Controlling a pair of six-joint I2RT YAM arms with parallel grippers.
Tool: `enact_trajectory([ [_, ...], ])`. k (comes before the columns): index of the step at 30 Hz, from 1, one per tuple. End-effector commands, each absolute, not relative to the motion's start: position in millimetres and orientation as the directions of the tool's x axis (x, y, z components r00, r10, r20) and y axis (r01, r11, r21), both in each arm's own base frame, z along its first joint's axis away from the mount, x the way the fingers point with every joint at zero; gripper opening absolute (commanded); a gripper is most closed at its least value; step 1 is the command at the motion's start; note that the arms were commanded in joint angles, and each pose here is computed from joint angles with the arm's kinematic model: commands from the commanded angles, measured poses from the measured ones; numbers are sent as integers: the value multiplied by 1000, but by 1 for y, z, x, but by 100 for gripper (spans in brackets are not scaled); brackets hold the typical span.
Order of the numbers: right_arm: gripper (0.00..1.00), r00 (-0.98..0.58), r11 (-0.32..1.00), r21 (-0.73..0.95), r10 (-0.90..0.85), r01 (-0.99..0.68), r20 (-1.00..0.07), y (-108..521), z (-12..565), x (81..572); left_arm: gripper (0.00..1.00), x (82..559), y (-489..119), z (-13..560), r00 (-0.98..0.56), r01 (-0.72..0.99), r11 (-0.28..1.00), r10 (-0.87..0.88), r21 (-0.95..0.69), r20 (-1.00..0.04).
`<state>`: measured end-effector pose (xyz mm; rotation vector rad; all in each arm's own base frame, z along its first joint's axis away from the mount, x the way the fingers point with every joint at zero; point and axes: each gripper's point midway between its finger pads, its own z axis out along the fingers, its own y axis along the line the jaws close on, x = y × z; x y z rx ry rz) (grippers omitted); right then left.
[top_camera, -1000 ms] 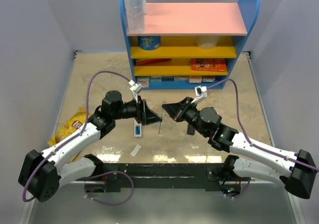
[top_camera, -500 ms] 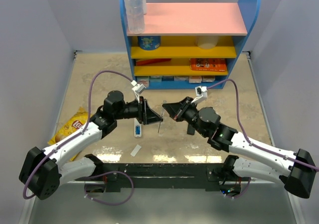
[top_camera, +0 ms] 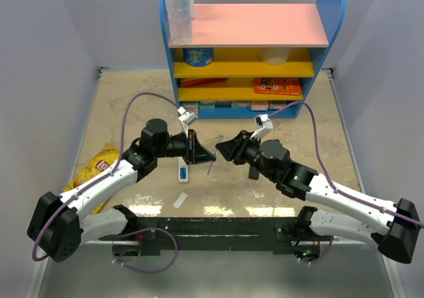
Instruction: Unload the batteries from the remote control
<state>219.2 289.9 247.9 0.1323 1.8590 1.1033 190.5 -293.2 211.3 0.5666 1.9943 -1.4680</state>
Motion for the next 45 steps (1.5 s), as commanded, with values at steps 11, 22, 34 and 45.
enact_trajectory([
  [11, 61, -573, 695, 482, 121, -534, -810, 273, 283, 203, 0, 187, -286, 239, -516, 828, 245, -19, -505, -856],
  [22, 52, -608, 599, 528, 85, -602, -789, 285, 290, 216, 0, 184, -290, 228, -542, 825, 218, 42, -522, -839],
  [34, 32, -625, 586, 540, 72, -604, -777, 296, 285, 223, 0, 183, -290, 228, -536, 829, 215, 44, -516, -843],
  [45, 0, -595, 628, 525, 119, -575, -795, 290, 272, 234, 70, 223, -271, 229, -577, 718, 460, -27, -523, -817],
])
